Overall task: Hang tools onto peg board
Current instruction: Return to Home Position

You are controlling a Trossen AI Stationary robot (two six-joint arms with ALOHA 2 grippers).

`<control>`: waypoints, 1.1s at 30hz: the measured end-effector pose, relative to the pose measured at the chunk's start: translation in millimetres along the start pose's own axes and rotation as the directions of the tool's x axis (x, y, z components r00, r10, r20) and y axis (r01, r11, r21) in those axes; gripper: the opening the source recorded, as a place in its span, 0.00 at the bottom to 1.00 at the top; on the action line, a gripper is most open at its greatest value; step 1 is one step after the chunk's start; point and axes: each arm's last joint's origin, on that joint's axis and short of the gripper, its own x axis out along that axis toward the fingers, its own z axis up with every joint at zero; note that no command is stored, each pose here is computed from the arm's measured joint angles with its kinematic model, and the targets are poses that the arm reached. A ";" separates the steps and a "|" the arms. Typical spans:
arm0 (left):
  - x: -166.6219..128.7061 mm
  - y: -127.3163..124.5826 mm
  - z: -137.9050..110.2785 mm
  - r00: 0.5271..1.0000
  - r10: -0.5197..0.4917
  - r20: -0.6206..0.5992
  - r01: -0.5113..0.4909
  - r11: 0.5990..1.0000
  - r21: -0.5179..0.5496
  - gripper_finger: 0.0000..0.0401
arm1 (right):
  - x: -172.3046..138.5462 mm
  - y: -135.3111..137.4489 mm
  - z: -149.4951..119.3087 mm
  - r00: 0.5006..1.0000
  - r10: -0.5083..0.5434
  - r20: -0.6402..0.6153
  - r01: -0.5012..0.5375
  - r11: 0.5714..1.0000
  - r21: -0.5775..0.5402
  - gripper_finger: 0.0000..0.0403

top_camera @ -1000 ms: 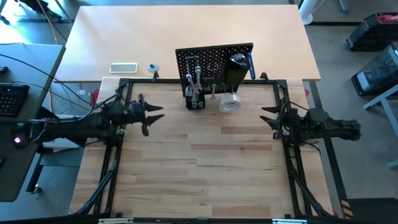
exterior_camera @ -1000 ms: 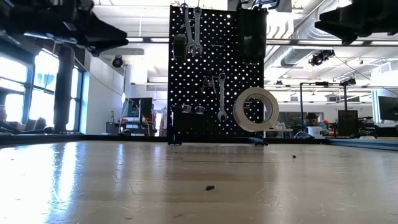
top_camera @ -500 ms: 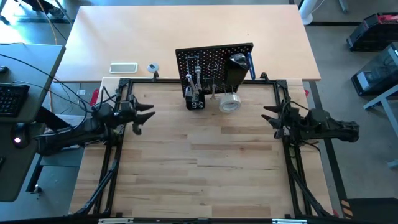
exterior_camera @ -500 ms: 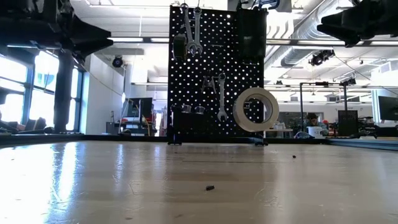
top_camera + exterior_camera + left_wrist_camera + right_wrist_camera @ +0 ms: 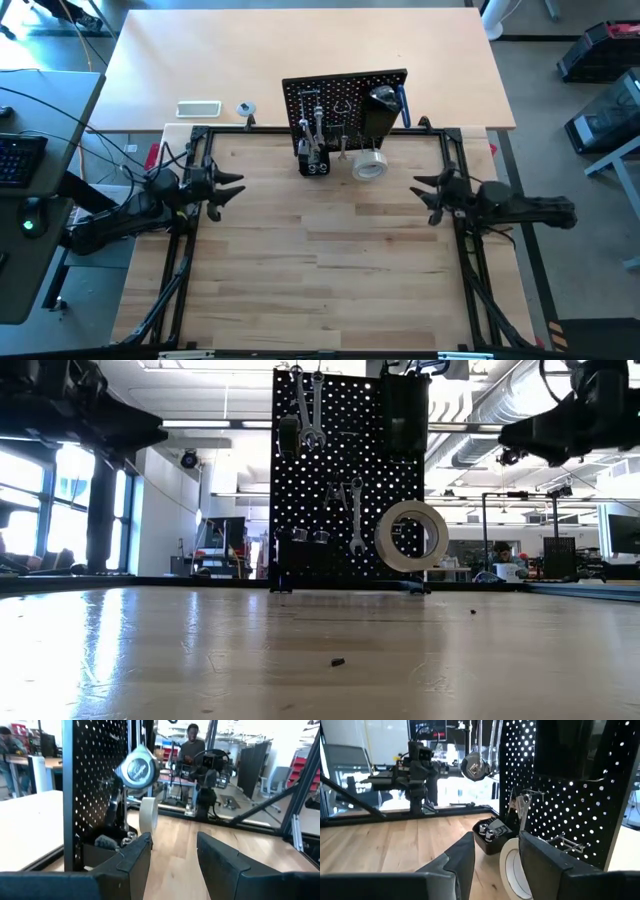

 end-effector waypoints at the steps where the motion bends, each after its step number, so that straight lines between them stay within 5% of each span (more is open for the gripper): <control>1: 0.0 0.0 -0.7 1.000 -0.003 -0.008 0.003 1.000 -0.001 0.38 | 1.6 0.8 -4.0 1.000 -0.007 0.010 0.007 1.000 0.007 0.36; 11: 0.0 -0.3 -1.7 1.000 -0.014 -0.018 0.014 1.000 -0.003 0.38 | 9.8 3.2 -31.4 0.999 -0.045 0.029 0.044 0.998 0.053 0.33; 22: -0.1 -0.2 -3.8 0.999 -0.015 -0.041 0.015 1.000 0.014 0.38 | 10.7 -3.7 -31.6 0.981 -0.190 0.023 0.190 0.981 0.028 0.33; 33: -0.1 0.4 -5.3 0.998 0.001 -0.055 -0.002 1.000 -0.022 0.38 | 10.7 -3.8 -31.7 0.981 -0.194 0.023 0.193 0.981 0.033 0.33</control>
